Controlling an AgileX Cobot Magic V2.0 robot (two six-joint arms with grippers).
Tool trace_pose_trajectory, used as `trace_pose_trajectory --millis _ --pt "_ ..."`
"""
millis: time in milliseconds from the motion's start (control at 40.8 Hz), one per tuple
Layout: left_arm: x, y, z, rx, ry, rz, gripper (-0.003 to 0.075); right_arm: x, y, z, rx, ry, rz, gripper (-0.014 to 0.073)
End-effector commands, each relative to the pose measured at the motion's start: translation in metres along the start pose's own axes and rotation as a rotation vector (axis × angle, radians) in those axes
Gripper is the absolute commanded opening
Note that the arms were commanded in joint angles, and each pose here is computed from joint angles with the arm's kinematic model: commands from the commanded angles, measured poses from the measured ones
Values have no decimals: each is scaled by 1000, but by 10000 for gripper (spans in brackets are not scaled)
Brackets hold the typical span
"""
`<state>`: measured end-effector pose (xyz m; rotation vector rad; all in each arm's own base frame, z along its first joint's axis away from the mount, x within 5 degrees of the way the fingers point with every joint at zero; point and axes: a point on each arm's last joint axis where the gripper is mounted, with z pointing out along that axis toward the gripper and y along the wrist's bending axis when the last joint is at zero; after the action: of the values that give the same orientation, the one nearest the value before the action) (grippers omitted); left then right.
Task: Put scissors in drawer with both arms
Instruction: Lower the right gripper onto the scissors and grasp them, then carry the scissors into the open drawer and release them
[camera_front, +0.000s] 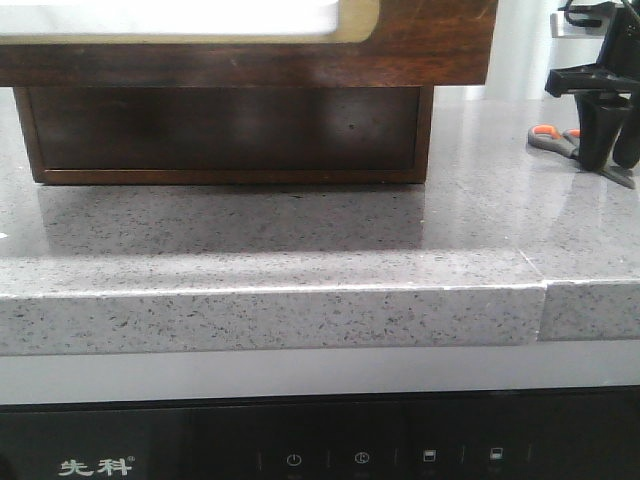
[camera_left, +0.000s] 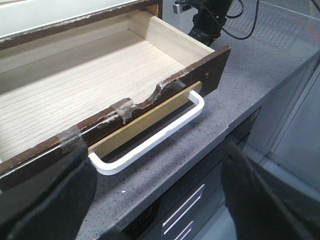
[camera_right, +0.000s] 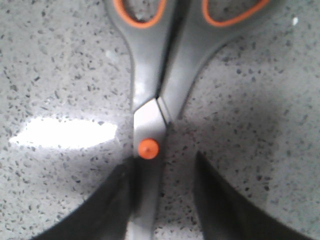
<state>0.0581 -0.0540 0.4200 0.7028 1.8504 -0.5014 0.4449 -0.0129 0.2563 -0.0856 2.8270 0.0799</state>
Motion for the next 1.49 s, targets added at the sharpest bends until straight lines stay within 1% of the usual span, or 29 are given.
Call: trace_pose_trajectory --millis 0,122,220,490,661,931,1127,1273,1469 --pt "-13 -1 -3 6 -87 -14 514 -6 3 -31 2 -96 -10 213" --pt "-13 -1 -3 6 -87 -14 514 -6 3 -31 2 -90 -10 103" --pt "-13 -1 -3 6 -87 -14 514 -5 3 -31 1 -86 -10 59" --pt "-13 -1 -3 6 -87 -14 514 -6 3 -32 2 -96 -10 55" --pt "-13 -1 -3 6 -87 -14 514 -5 4 -51 5 -136 -17 55" --pt "-13 -1 -3 6 -87 -14 514 3 10 -115 22 -290 -42 55" --pt "-13 -1 -3 6 -87 -14 514 20 17 -177 38 -443 -73 55" --pt "-13 -1 -3 6 -87 -14 514 40 33 -224 30 -558 -137 55" --pt "-13 -1 -3 6 -87 -14 514 68 59 -276 14 -716 -241 55"
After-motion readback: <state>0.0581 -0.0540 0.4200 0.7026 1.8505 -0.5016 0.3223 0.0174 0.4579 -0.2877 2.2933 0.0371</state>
